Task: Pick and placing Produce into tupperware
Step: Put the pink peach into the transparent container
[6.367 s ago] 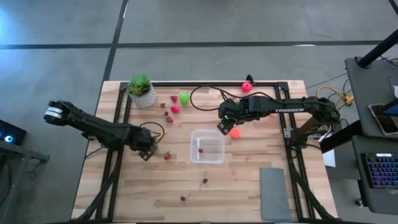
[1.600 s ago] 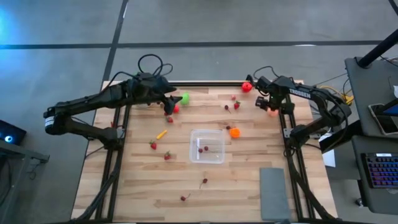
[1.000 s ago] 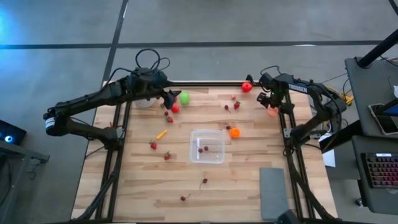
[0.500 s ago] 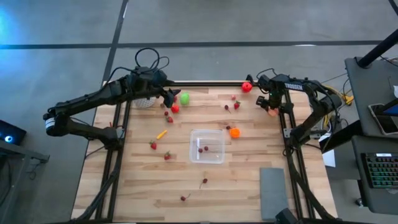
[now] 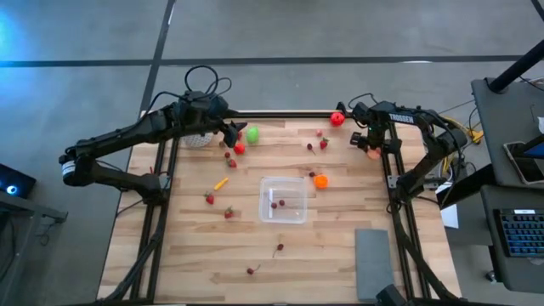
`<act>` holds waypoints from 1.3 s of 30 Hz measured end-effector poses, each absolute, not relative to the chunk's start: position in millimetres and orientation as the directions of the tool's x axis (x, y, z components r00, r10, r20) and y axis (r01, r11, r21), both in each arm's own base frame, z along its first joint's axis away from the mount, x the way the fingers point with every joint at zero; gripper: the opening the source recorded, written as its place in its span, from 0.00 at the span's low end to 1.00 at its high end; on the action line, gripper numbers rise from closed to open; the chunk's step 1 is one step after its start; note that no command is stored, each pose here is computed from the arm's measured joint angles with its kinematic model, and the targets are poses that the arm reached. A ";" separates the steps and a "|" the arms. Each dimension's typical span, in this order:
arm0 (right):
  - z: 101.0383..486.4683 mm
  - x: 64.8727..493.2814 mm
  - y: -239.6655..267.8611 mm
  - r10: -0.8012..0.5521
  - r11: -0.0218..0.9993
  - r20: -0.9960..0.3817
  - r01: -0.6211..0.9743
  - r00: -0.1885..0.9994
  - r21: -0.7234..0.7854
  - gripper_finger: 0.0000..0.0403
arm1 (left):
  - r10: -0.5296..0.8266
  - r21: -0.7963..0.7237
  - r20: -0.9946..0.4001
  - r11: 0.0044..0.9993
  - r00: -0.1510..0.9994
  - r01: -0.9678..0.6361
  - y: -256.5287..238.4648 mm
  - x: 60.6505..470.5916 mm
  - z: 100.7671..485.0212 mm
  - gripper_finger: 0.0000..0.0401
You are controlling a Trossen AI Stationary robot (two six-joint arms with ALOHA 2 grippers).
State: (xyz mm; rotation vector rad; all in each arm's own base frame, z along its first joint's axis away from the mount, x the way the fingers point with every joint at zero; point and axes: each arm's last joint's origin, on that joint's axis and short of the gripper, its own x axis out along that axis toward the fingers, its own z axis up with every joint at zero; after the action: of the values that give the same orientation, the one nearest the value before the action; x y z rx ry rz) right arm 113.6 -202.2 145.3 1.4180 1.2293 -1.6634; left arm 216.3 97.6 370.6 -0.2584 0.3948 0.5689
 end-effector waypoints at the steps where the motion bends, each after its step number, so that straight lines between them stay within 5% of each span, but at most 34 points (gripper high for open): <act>1: 145.5 113.8 -202.1 0.112 -0.371 -0.969 0.895 -0.221 -0.247 0.65 | 0.470 -0.128 -0.430 0.814 0.771 -0.567 97.6 216.2 370.7 0.61; 22: 188.2 151.4 -158.9 0.069 -0.225 -0.995 0.973 0.070 0.053 0.61 | 0.475 -0.119 -0.426 0.814 0.770 -0.569 98.7 217.2 370.3 0.61; 33: 239.4 251.5 -74.4 -0.004 0.144 -0.859 0.850 0.512 0.507 0.62 | 0.485 -0.013 -0.521 0.818 0.702 -0.575 97.8 211.2 361.0 0.61; 39: 238.4 300.2 -34.2 0.052 0.396 -0.819 0.741 0.571 0.542 0.62 | 0.475 -0.004 -0.557 0.819 0.681 -0.574 95.4 206.0 358.9 0.61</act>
State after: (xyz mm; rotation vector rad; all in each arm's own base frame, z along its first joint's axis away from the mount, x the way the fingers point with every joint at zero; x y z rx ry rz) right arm 300.2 -34.2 238.4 1.0926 0.8774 -0.5160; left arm 206.0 95.4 358.9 -0.1843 0.5709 0.5922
